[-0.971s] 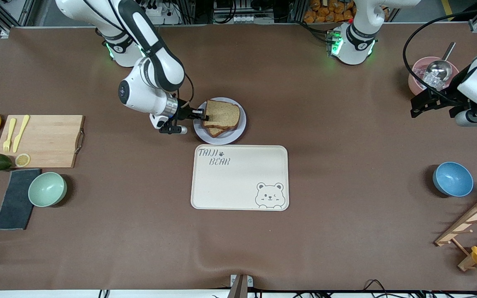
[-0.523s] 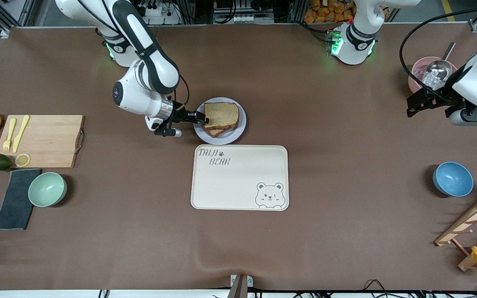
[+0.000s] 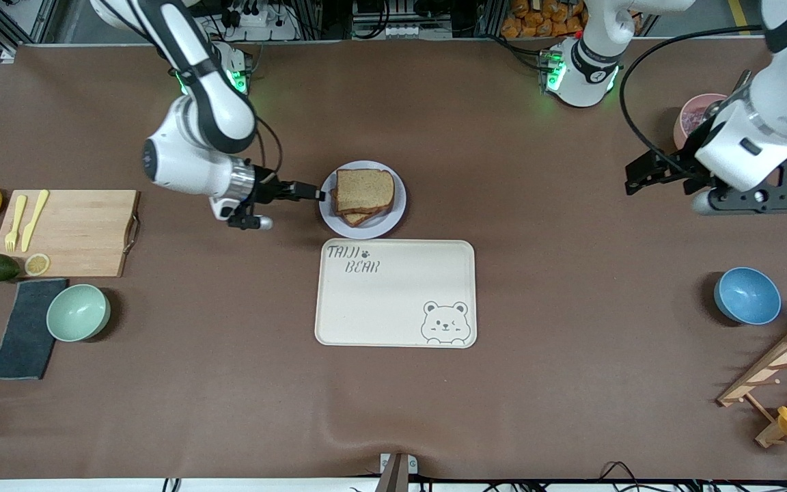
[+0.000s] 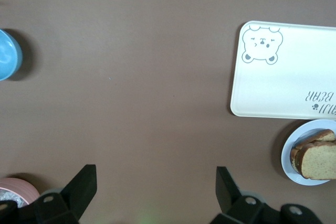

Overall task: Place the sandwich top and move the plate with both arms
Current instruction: 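Withdraw the right gripper while the left gripper reaches toward the plate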

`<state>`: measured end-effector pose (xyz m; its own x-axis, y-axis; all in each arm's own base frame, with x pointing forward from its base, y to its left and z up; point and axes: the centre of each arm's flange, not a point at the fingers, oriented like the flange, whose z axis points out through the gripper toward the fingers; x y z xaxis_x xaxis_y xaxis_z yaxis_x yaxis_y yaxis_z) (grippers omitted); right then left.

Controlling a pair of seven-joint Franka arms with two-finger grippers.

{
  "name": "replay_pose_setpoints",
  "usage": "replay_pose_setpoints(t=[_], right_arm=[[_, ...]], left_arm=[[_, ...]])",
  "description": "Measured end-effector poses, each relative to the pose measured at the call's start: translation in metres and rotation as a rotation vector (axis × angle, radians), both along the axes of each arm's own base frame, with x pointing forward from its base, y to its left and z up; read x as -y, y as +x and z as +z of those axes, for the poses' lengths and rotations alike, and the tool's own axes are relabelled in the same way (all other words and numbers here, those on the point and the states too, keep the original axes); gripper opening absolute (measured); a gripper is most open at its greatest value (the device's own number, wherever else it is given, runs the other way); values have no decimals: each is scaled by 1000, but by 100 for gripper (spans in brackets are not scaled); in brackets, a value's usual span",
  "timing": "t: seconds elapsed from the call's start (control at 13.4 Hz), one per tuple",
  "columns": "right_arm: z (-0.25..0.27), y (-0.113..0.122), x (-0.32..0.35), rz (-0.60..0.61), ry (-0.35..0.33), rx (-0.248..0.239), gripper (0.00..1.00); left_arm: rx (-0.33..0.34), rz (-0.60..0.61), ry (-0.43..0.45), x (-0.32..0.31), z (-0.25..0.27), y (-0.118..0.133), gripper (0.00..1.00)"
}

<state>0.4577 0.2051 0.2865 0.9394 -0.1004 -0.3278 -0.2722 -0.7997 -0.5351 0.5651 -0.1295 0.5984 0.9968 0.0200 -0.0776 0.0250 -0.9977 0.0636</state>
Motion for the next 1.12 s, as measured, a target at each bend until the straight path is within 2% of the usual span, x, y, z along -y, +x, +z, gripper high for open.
replay_pose_setpoints(t=[0.15, 0.3, 0.45, 0.67, 0.82, 0.97, 1.12], right_arm=[[35, 23, 46, 41, -31, -53, 100], [70, 45, 105, 66, -68, -74, 100], [90, 56, 146, 69, -115, -76, 100], [96, 61, 168, 78, -176, -63, 100], [104, 68, 188, 115, -225, -23, 100], [127, 77, 221, 183, -225, 44, 100], [153, 82, 244, 232, -250, 71, 100]], left_arm=[[-11, -12, 0, 11, -15, 7, 100], [11, -41, -9, 33, -27, 13, 100], [41, -66, -32, 72, -39, 16, 100], [35, -62, -129, 115, -73, 23, 100], [1, -26, -197, 122, -106, 32, 100], [-21, 5, -268, 123, -132, 37, 100], [-42, 4, -374, 119, -145, 40, 100]])
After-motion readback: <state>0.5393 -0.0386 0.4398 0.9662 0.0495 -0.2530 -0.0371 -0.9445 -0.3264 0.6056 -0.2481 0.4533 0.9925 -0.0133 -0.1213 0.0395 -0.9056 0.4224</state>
